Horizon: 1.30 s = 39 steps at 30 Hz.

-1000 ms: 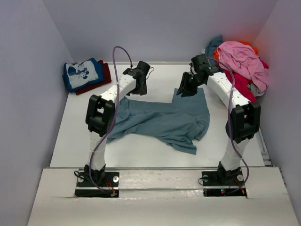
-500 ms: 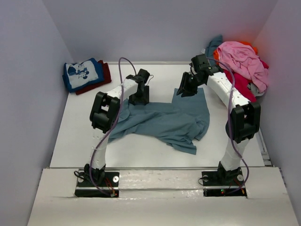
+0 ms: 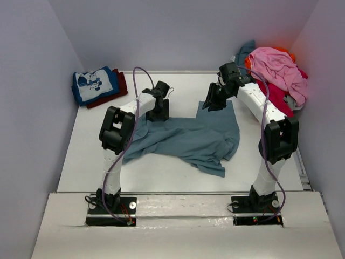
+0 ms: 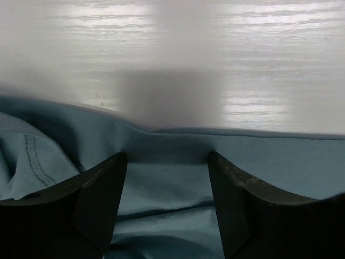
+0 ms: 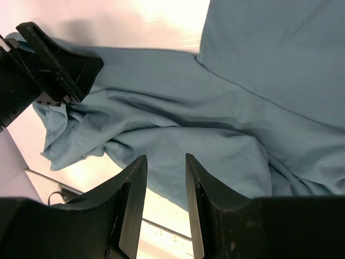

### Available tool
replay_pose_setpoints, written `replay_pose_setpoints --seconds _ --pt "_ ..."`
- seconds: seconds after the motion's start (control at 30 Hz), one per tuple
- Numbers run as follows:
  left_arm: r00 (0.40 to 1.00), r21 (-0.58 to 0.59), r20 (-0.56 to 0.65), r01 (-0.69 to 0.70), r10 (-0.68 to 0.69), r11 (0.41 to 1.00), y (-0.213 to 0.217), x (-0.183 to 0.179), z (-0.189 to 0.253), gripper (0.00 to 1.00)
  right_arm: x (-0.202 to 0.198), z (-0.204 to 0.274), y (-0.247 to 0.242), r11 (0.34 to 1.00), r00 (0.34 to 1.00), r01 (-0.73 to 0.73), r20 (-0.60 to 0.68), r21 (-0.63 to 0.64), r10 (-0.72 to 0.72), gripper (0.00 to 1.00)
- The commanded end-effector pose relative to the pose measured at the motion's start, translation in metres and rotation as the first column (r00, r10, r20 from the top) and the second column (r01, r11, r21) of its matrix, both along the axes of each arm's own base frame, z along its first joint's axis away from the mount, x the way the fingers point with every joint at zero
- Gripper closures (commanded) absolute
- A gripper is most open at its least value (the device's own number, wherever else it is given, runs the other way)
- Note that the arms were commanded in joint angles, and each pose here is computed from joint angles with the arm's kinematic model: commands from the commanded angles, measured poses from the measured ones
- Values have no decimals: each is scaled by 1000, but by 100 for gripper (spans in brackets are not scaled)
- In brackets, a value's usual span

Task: Fold and stack the t-shirts
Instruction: Flatten out the tshirt

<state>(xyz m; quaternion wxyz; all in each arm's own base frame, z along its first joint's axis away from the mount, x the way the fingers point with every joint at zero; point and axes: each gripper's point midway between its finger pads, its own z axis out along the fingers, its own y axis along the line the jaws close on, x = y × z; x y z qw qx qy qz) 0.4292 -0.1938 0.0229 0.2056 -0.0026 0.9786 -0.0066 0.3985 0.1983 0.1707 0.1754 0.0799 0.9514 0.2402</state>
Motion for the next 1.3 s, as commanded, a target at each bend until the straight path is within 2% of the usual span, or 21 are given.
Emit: replay_pose_setpoints --seconds 0.0,0.07,0.1,0.13,0.37,0.53,0.9,1.27 --pt "994 72 -67 -77 82 994 37 -21 -2 26 2 0 -2 1000 1000 -8 30 -14 8 65" --pt "995 72 -62 -77 81 994 37 -21 -1 26 -5 -28 -9 998 999 7 -42 -59 -9 80" --pt "995 70 -60 -77 81 995 37 -20 1 26 -8 -39 -11 997 998 11 -68 -72 -15 92" --pt "995 72 -62 -75 80 995 37 -19 0 26 -14 -57 -15 995 995 15 -101 -96 -25 93" --pt "995 62 -58 -72 75 995 33 -14 0 26 -34 -132 -28 985 971 30 -227 -171 -69 93" --pt "996 64 -51 -67 71 996 33 -12 3 26 -34 -161 -30 980 961 24 -265 -196 -76 93" --pt "995 102 -58 -77 83 992 42 -18 4 26 -35 -185 -29 978 949 24 -303 -206 -87 93" --pt "964 196 -48 -247 260 949 112 -48 11 26 -38 -185 -27 981 947 17 -311 -191 -77 93"
